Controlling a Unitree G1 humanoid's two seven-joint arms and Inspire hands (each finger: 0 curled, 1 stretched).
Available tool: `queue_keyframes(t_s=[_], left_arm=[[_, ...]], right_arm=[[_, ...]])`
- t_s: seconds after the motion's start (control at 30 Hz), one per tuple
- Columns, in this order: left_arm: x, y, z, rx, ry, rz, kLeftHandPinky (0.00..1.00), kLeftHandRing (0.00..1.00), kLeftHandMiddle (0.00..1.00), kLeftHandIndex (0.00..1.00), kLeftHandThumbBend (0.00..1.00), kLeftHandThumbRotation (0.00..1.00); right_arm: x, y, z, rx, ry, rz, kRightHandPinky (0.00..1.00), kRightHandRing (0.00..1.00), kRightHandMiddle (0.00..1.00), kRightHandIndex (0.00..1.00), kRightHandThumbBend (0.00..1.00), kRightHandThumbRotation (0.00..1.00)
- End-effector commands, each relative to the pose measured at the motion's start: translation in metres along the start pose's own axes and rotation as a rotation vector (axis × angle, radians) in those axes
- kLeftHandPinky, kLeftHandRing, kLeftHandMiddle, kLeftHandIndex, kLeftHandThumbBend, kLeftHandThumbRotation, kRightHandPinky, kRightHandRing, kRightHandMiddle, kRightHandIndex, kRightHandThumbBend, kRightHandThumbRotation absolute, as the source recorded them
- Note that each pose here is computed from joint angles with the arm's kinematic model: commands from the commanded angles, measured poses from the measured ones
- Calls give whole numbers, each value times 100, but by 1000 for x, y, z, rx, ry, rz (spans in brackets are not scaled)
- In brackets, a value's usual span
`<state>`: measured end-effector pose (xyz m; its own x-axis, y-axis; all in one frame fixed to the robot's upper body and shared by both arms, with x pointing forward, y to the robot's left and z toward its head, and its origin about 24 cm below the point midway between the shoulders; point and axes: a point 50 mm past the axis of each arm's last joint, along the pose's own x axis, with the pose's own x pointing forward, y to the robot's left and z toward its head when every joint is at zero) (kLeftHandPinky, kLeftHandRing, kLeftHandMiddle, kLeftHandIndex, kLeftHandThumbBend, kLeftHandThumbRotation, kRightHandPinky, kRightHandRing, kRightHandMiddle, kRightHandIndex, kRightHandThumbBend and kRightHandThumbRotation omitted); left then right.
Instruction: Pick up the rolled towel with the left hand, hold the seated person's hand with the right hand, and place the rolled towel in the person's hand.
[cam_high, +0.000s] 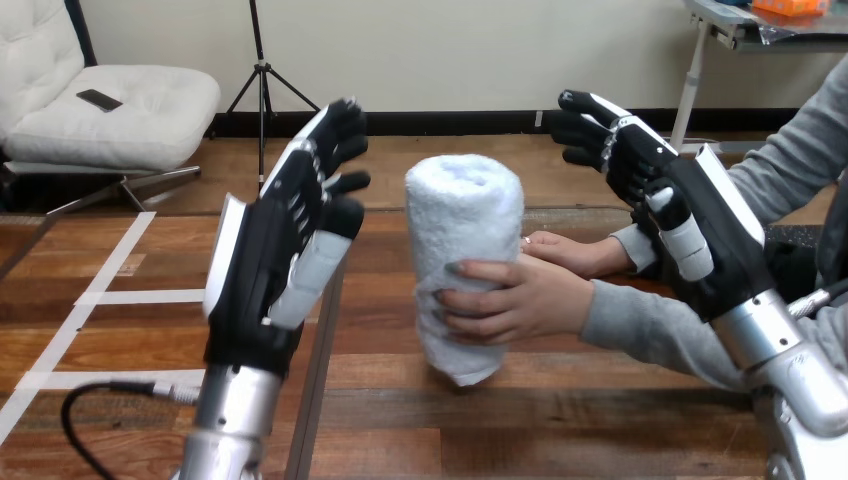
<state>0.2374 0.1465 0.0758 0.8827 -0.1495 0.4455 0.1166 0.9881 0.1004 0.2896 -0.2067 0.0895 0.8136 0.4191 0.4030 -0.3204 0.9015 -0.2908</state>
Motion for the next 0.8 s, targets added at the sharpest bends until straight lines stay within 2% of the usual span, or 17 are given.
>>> queue_keyframes(t_s=[0.0,0.17,0.77], left_arm=[[1,3,25,-1,-115,4,75,84,85,85,86,86],[-6,3,29,-4,-128,7,74,83,84,84,85,85],[-26,7,38,-17,-149,14,73,83,84,83,83,83]], right_arm=[[6,8,27,61,-144,-61,91,89,88,88,100,100],[1,16,31,105,-158,-64,90,88,88,88,100,100],[-17,45,43,237,-168,-15,88,89,89,90,100,100]])
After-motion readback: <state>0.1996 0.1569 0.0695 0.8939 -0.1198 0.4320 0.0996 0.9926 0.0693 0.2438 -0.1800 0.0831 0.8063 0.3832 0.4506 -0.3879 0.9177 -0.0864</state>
